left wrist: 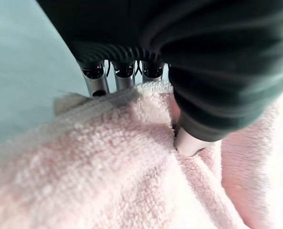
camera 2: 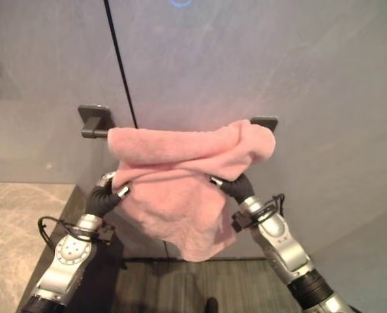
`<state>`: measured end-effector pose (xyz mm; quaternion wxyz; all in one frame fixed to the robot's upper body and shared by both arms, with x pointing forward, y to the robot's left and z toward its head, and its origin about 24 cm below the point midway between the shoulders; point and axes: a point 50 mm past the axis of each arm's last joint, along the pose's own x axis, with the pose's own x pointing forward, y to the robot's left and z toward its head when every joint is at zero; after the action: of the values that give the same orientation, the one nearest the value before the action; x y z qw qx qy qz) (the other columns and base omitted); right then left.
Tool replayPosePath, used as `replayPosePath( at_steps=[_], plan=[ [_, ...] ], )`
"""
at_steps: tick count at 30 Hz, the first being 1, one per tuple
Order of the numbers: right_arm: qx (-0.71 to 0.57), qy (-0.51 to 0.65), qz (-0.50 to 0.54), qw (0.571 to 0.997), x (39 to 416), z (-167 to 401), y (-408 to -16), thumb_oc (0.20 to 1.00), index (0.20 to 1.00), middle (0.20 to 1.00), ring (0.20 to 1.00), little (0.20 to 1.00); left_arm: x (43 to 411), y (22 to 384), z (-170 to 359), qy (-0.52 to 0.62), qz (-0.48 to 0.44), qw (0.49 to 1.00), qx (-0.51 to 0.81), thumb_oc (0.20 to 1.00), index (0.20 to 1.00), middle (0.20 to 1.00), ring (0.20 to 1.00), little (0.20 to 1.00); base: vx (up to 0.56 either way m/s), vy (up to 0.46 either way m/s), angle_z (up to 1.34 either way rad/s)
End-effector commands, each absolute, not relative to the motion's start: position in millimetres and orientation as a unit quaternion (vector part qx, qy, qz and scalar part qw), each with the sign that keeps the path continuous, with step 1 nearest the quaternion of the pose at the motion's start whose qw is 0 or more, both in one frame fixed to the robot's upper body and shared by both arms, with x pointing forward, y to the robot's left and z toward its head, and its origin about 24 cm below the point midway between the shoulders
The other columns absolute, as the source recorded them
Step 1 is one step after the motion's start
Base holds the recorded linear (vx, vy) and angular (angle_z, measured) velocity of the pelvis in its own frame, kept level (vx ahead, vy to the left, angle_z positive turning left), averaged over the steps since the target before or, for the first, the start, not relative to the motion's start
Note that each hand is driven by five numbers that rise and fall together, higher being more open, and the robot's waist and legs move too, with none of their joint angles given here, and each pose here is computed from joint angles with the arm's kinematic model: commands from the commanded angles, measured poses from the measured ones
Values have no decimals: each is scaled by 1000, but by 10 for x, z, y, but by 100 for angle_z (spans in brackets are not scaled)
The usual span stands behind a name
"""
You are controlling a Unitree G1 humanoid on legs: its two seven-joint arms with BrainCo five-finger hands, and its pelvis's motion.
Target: Put brush and paste in cup on sink, flatten towel.
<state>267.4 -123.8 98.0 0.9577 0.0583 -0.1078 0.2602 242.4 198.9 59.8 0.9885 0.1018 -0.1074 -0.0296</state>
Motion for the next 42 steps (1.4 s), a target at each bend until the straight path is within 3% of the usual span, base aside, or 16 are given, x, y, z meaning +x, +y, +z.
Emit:
replayPosePath(
  at_steps=[1, 4, 11, 14, 18, 23, 25, 30, 31, 32, 33, 34, 35, 36, 42],
  plan=[
    [53, -113, 196, 973, 2902, 982, -1312, 200, 200, 200, 200, 200, 2572, 1990, 503, -88, -23, 987, 134, 200, 200, 200, 200, 200, 6, 3, 12],
    [71, -93, 193, 974, 2947, 894, -1206, 200, 200, 200, 200, 200, 2645, 1868, 539, -94, -44, 990, 95, 200, 200, 200, 200, 200, 13, 6, 11],
    [73, -217, 205, 952, 2798, 1437, -1353, 200, 200, 200, 200, 200, 2605, 1812, 935, -181, -66, 979, 63, 200, 200, 200, 200, 200, 4, 2, 0],
    [209, -210, 213, 931, 2730, 1434, -1356, 200, 200, 200, 200, 200, 2569, 1774, 1111, -219, -75, 972, 51, 200, 200, 200, 200, 200, 0, 0, 0],
    [217, -224, 225, 923, 2634, 1527, -1405, 200, 200, 200, 200, 200, 2525, 1810, 1185, -236, -62, 968, 55, 200, 200, 200, 200, 200, 0, 0, 0],
    [187, -221, 216, 933, 2655, 1507, -1440, 200, 200, 200, 200, 200, 2527, 1836, 1056, -207, -53, 976, 46, 200, 200, 200, 200, 200, 0, 0, 0],
    [160, -120, 168, 965, 2856, 1100, -1390, 200, 200, 200, 200, 200, 2582, 1754, 303, -22, -41, 998, -39, 200, 200, 200, 200, 200, 0, 0, 0],
    [175, -87, 149, 969, 3033, 1011, -1276, 200, 200, 200, 200, 200, 2707, 1651, 309, -18, -60, 998, -13, 200, 200, 200, 200, 200, -7, 2, -8],
    [178, -91, 156, 967, 3028, 1031, -1254, 313, 313, 313, 313, 313, 2709, 1641, 315, -20, -61, 998, -14, 200, 200, 200, 200, 200, 0, 0, 0],
    [178, -91, 162, 966, 3014, 1031, -1235, 1000, 1000, 1000, 1000, 1000, 2703, 1636, 302, -17, -60, 998, -16, 200, 200, 200, 200, 200, 0, 0, 0],
    [174, -90, 162, 967, 3006, 1026, -1233, 1000, 1000, 1000, 1000, 1000, 2703, 1640, 297, -16, -58, 998, -15, 200, 200, 200, 200, 200, 0, 0, 0],
    [172, -92, 163, 967, 3000, 1032, -1237, 1000, 1000, 1000, 1000, 1000, 2701, 1642, 289, -14, -57, 998, -16, 360, 360, 360, 360, 360, 0, 0, 0],
    [169, -95, 164, 967, 2995, 1038, -1238, 1000, 1000, 1000, 1000, 1000, 2704, 1641, 283, -12, -54, 998, -20, 893, 893, 893, 893, 893, 0, 0, 0],
    [164, -97, 164, 968, 2994, 1044, -1243, 1000, 1000, 1000, 1000, 1000, 2706, 1638, 288, -13, -56, 998, -23, 1000, 1000, 1000, 1000, 1000, 0, 0, 0],
    [170, -98, 153, 968, 2975, 1024, -1273, 1000, 1000, 1000, 1000, 1000, 2711, 1645, 304, -15, -52, 998, -42, 1000, 1000, 1000, 1000, 1000, 0, 0, 0]
  ],
)
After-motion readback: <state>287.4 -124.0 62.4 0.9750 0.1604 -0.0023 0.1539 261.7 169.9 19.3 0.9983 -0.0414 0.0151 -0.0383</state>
